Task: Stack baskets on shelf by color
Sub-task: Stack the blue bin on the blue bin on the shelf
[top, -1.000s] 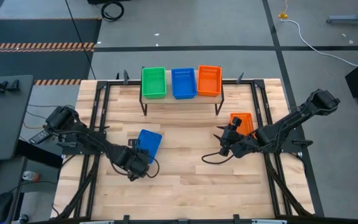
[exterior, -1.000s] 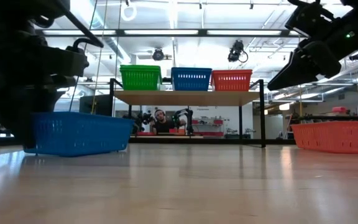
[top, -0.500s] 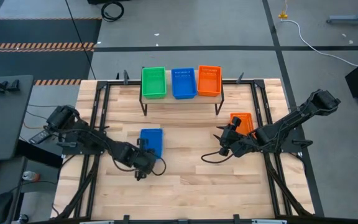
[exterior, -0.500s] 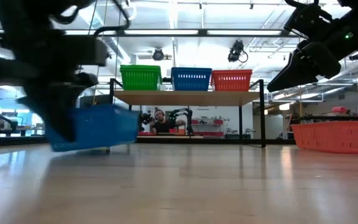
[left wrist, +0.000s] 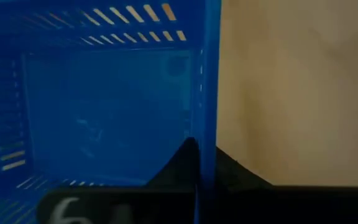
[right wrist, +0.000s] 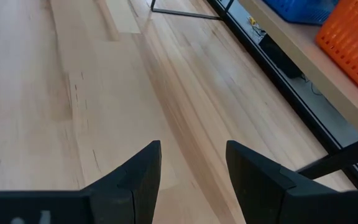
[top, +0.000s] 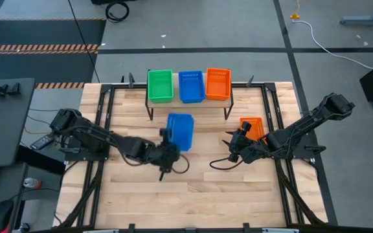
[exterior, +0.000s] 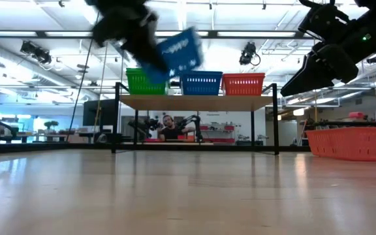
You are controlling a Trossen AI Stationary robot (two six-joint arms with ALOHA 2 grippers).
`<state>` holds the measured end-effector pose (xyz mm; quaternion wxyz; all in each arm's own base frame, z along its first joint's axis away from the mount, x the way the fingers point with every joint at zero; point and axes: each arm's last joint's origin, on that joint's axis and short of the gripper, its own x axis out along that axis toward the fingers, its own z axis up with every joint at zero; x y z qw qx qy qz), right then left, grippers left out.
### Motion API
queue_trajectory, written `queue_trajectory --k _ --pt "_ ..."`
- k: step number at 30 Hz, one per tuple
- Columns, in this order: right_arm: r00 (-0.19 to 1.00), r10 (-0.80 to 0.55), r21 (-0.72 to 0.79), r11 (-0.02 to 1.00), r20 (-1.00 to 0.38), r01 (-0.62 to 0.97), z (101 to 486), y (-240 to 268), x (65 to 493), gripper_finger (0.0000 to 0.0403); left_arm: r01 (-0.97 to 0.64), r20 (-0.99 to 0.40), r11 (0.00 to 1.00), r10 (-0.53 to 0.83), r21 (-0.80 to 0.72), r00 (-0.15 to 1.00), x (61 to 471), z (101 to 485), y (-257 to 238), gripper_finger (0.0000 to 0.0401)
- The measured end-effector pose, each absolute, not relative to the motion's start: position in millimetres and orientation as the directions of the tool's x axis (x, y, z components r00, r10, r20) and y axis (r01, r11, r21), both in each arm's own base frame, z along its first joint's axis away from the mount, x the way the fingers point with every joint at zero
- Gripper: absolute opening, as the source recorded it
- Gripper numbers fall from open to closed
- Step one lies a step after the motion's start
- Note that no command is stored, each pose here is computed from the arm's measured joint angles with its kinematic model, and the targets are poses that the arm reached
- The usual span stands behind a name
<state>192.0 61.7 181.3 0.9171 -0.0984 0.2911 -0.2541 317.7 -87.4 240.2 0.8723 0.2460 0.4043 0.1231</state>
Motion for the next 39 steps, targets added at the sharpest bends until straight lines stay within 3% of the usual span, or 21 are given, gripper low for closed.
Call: queue_trajectory --k 15,19,28,39 --pt "0.689 -0.539 -0.336 0.842 -0.485 0.423 181.3 57.1 193.4 0.0187 -0.148 -0.428 0.710 0.563 0.688 0.707 357.0 340.4 -0.4 0.0007" --pt "0.689 -0.538 -0.323 0.843 -0.486 0.430 181.2 57.1 193.4 0.0187 -0.156 -0.430 0.745 0.527 0.648 0.733 358.2 354.2 33.7 0.0007" --pt "0.689 -0.538 -0.323 0.843 -0.486 0.431 181.2 57.0 193.5 0.0187 -0.178 -0.473 0.840 0.450 0.513 0.757 355.3 349.1 91.7 0.0008" --pt "0.686 -0.536 -0.325 0.844 -0.492 0.427 180.7 56.9 193.0 0.0187 -0.166 -0.542 0.861 0.440 0.480 0.716 358.5 332.4 107.0 0.0008"
